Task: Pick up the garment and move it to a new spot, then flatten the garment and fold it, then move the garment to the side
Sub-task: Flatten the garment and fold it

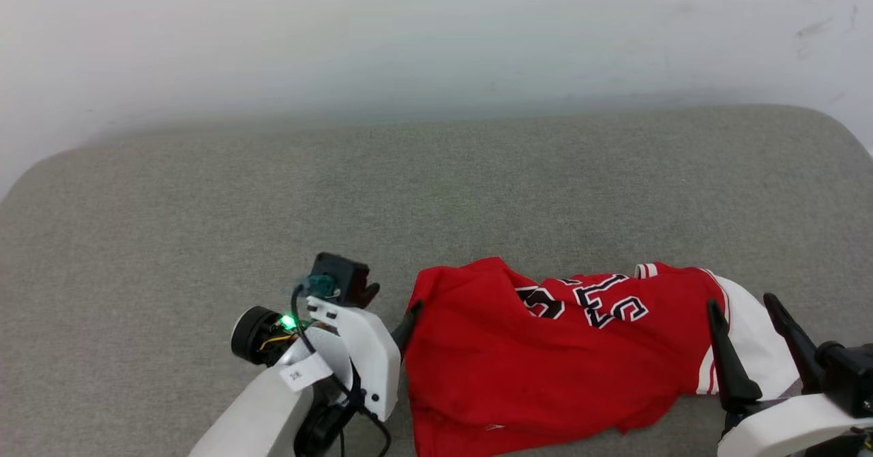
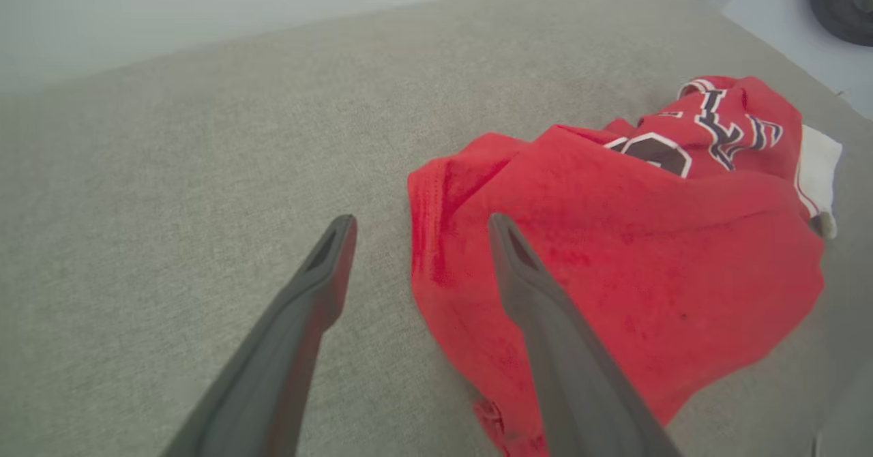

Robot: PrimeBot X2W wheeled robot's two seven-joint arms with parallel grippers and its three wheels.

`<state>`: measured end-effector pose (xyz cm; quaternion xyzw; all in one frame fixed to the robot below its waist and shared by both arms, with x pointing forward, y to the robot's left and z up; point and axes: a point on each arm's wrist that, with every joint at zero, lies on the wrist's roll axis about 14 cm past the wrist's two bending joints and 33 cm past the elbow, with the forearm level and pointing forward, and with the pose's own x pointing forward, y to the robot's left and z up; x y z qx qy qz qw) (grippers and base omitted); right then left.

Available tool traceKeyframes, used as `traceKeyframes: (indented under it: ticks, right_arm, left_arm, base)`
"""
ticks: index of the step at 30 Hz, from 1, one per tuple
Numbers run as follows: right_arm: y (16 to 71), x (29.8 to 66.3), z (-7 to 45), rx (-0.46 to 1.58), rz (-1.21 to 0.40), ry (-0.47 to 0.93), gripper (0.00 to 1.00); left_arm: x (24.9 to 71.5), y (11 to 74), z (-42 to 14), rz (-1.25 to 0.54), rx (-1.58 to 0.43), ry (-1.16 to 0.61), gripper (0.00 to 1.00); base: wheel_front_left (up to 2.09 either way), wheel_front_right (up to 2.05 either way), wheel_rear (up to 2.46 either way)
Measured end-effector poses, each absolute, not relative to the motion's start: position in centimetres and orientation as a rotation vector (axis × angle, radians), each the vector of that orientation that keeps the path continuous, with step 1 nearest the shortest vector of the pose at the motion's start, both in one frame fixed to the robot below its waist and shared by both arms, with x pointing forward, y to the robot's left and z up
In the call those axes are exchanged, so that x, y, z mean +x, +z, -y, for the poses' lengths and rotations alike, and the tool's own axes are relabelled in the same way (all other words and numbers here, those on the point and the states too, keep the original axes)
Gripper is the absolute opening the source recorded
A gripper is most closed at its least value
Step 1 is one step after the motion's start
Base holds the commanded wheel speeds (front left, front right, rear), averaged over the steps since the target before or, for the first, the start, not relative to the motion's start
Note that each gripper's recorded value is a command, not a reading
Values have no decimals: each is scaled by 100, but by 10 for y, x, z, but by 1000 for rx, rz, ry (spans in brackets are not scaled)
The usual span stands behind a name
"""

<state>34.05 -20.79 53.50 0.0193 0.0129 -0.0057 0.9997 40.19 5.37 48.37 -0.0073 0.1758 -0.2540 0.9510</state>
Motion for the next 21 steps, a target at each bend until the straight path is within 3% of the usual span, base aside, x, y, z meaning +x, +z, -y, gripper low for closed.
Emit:
traceKeyframes:
  ticks: [17,18,19,20,21]
  right_arm:
    - [502,346,242,50,-135,-125,100]
    - [501,346,243,49,-139,-130,100]
    - [499,346,244,50,-141,-133,100]
    - [499,347,245,50,-143,-135,100]
    - [498,347,246,51,-142,-137,100]
  left_arm:
    - [398,373,-21,-982,127,-720,100]
    - [398,372,-19,-996,126,-729,64]
    - [397,370,-18,-1011,124,-734,21]
    - [397,369,-17,-1015,132,-741,0]
    - [397,369,-17,-1015,141,-746,0]
  base:
    - [0,0,0]
    - [0,0,0]
    - [0,0,0]
    - [0,0,0]
    - [0,0,0]
